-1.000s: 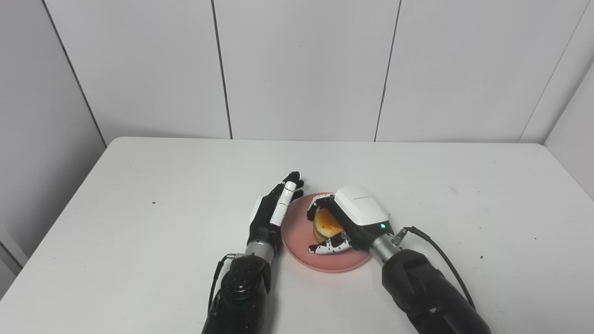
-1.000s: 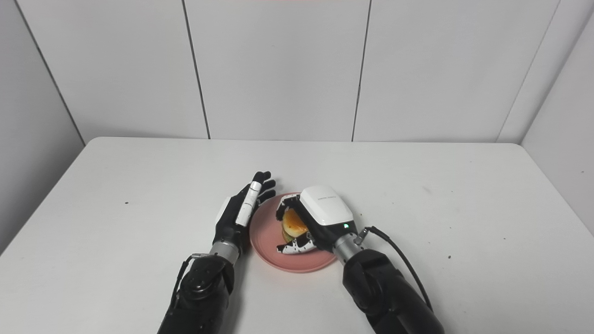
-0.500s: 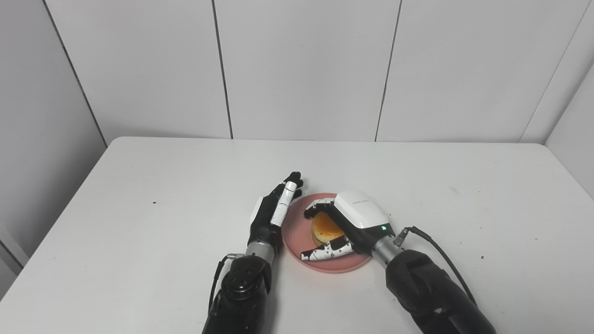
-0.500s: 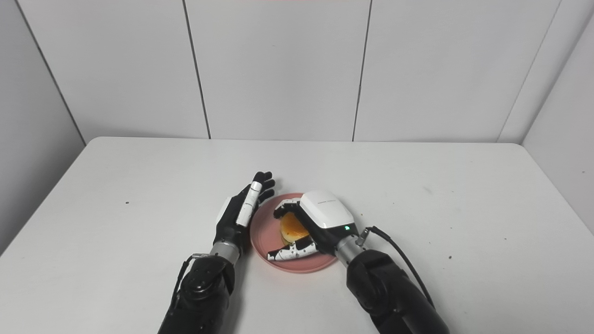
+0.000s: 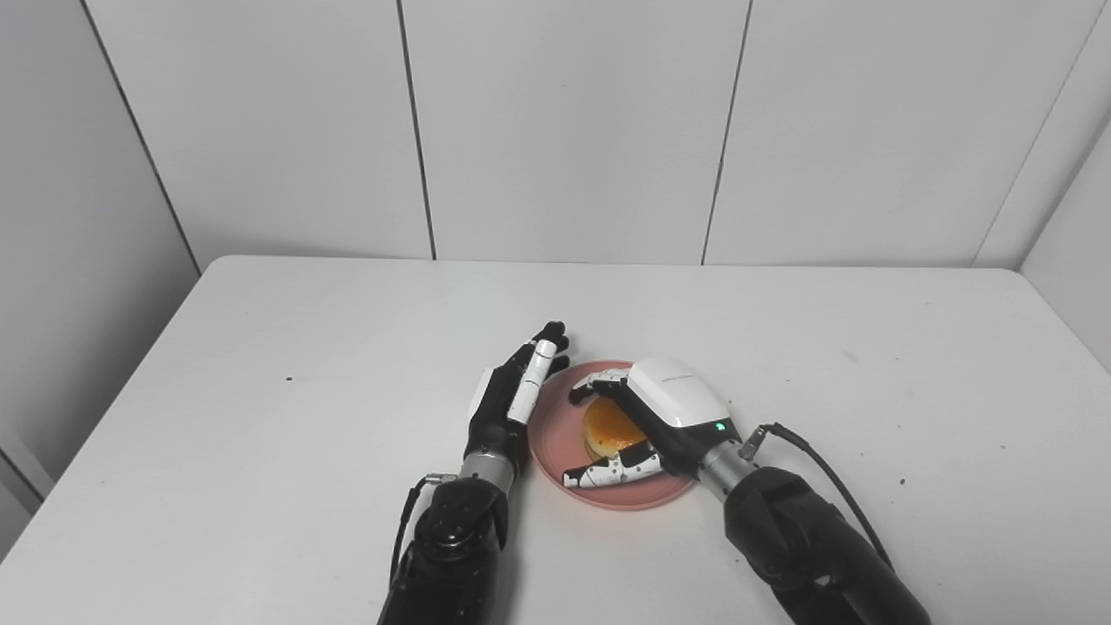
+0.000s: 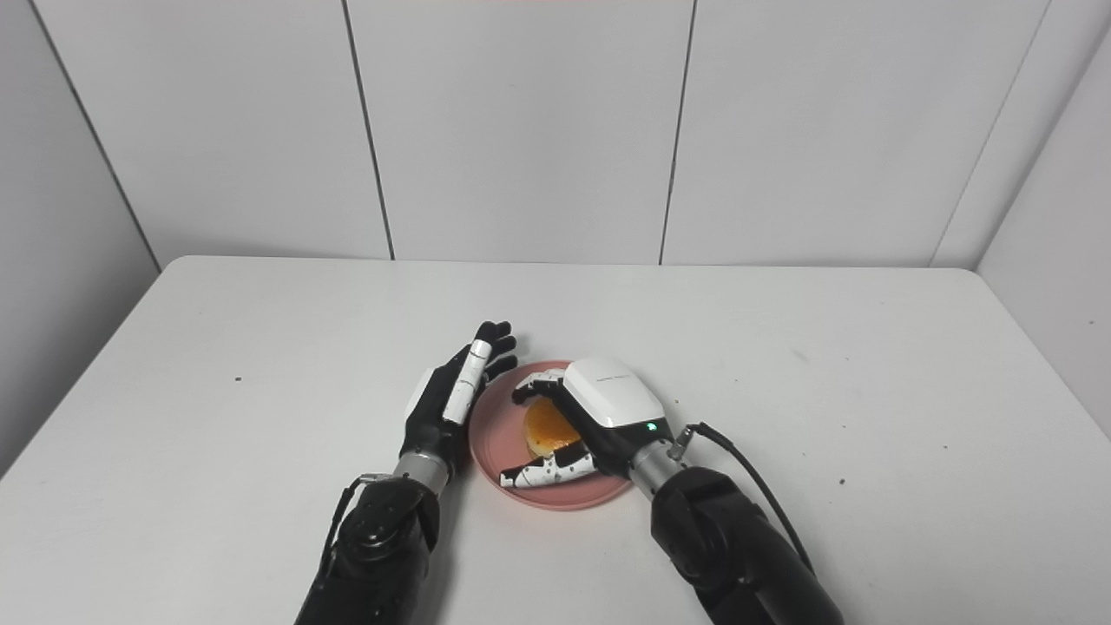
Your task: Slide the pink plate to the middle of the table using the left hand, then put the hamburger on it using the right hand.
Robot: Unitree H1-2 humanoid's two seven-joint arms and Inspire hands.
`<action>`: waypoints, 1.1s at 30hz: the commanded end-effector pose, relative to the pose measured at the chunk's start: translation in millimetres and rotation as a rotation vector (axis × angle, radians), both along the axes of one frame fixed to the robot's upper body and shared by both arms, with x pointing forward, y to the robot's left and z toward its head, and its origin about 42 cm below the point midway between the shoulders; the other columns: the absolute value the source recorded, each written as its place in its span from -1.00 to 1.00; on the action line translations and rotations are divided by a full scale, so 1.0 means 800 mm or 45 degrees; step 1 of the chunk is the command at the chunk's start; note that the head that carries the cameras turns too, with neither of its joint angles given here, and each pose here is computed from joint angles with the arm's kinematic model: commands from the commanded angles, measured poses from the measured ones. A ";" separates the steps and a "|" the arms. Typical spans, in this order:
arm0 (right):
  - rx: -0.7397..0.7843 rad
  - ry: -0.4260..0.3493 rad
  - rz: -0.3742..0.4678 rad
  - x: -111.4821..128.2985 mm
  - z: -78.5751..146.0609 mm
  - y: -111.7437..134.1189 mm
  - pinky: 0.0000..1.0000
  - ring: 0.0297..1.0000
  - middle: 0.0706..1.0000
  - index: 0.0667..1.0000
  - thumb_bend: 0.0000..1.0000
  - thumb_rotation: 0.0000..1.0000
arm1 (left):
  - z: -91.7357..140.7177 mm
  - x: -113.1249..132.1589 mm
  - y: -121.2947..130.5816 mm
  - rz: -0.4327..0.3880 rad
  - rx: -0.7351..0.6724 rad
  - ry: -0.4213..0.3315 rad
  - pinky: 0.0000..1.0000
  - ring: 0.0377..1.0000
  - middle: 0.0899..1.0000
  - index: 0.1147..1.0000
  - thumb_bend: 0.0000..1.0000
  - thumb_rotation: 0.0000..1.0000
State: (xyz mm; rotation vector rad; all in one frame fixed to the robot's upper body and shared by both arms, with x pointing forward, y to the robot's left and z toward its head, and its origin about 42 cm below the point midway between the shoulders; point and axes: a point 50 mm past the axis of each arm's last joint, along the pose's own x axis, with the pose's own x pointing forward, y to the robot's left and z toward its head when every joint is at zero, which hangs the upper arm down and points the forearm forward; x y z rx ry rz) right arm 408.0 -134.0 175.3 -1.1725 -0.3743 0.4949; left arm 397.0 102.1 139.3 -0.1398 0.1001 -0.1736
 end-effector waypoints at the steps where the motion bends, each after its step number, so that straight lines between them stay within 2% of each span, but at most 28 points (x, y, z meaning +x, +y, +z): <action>1: 0.040 -0.111 0.042 0.007 0.030 0.004 0.26 0.44 0.47 0.29 0.70 0.23 | 0.018 0.009 -0.012 -0.043 -0.004 -0.036 0.77 0.76 0.77 0.59 0.72 0.71; 4: 0.066 -0.128 0.041 0.009 0.039 0.004 0.23 0.41 0.43 0.32 0.70 0.24 | 0.018 0.010 -0.011 -0.052 -0.011 -0.039 0.69 0.79 0.84 0.64 0.73 0.70; 7: 0.071 -0.155 0.045 0.010 0.050 0.004 0.20 0.35 0.41 0.40 0.70 0.35 | 0.019 0.010 -0.010 -0.057 -0.021 -0.050 0.57 0.74 0.76 0.63 0.68 0.76; 11: 0.109 -0.163 0.038 0.009 0.063 0.003 0.22 0.39 0.43 0.38 0.72 0.38 | 0.020 0.011 -0.009 -0.048 -0.050 -0.040 0.49 0.74 0.72 0.65 0.67 0.76; 15: 0.165 -0.198 0.026 0.008 0.065 0.000 0.23 0.46 0.50 0.39 0.77 0.47 | 0.021 0.010 -0.008 -0.047 -0.070 -0.044 0.54 0.78 0.73 0.66 0.65 0.75; 16: 0.181 -0.213 0.028 0.008 0.065 -0.002 0.26 0.49 0.55 0.48 0.76 0.54 | 0.021 0.010 -0.007 -0.045 -0.062 -0.045 0.55 0.78 0.72 0.68 0.67 0.76; 19: 0.228 -0.235 0.024 0.007 0.064 -0.005 0.31 0.56 0.62 0.57 0.76 0.62 | 0.020 0.009 -0.006 -0.034 -0.063 -0.039 0.54 0.76 0.70 0.68 0.69 0.76; 24: 0.332 -0.265 -0.002 0.008 0.061 -0.010 0.39 0.70 0.79 0.73 0.75 0.78 | 0.019 0.009 -0.004 -0.015 -0.068 -0.034 0.72 0.79 0.69 0.69 0.75 0.70; 28: 0.535 -0.239 -0.069 0.008 0.058 -0.015 0.44 0.76 0.85 0.86 0.75 0.82 | 0.020 0.008 -0.005 0.003 -0.055 -0.050 0.71 0.79 0.73 0.70 0.72 0.71; 33: 0.869 -0.154 -0.150 0.009 0.058 -0.022 0.77 0.91 0.96 0.94 0.65 0.82 | 0.022 0.008 -0.005 0.032 -0.040 -0.059 0.78 0.79 0.69 0.66 0.76 0.73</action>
